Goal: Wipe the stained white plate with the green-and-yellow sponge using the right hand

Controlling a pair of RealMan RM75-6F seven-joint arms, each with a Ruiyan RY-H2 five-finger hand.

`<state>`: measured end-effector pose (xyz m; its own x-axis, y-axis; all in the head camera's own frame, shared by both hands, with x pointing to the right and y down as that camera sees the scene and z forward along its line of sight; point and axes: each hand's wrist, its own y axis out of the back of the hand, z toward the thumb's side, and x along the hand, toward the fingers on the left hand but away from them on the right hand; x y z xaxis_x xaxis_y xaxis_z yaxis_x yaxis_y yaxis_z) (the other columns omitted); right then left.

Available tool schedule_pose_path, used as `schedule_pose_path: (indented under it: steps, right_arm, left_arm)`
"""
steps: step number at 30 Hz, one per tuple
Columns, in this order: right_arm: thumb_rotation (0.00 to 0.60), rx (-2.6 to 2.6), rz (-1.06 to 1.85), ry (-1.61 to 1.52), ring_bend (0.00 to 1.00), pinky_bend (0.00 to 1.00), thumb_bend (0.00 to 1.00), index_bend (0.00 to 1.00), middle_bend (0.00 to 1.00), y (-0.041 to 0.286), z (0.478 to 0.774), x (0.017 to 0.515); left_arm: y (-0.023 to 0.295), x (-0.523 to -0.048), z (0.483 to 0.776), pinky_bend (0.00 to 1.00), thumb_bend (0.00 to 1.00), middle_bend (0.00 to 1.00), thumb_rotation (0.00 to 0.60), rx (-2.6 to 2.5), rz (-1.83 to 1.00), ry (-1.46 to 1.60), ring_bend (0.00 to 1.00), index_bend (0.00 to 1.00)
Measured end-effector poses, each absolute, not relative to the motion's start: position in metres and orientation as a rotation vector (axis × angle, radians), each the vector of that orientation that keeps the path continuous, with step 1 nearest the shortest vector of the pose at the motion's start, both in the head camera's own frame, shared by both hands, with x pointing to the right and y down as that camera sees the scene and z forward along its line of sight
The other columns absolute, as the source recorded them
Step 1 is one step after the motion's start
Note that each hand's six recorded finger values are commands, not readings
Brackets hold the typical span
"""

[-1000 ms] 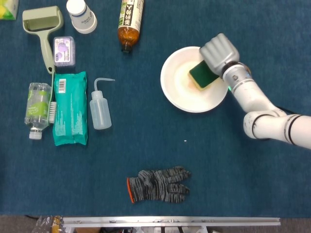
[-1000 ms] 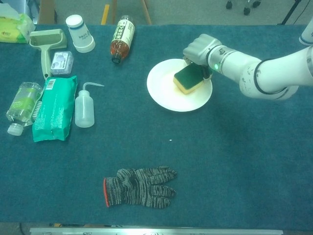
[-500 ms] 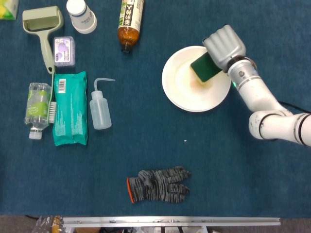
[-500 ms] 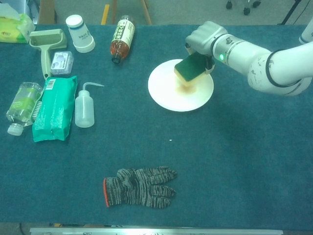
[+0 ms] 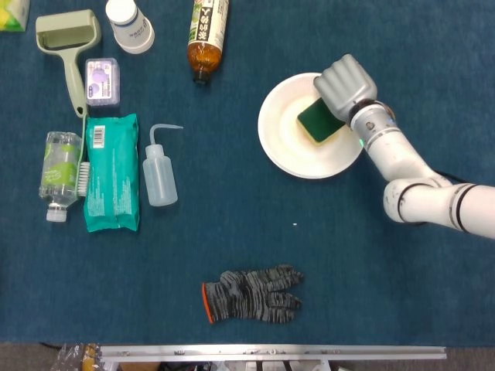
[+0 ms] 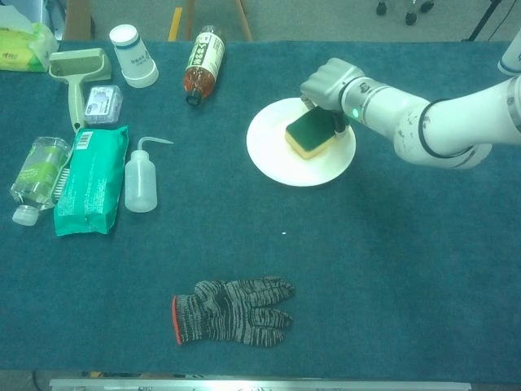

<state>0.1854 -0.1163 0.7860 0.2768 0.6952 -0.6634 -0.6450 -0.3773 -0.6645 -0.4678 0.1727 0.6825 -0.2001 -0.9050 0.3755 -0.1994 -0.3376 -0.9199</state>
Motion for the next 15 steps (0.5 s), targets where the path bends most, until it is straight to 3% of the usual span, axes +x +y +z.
schedule_pose_path:
  steps: [15]
  right_arm:
    - [0.6, -1.335, 1.426, -0.113, 0.39, 0.36, 0.05, 0.39, 0.56, -0.123, 0.765, 0.197]
  left_arm:
    - [0.172, -0.463, 0.684, 0.41, 0.29, 0.32, 0.6, -1.501, -1.574, 1.307, 0.16, 0.36]
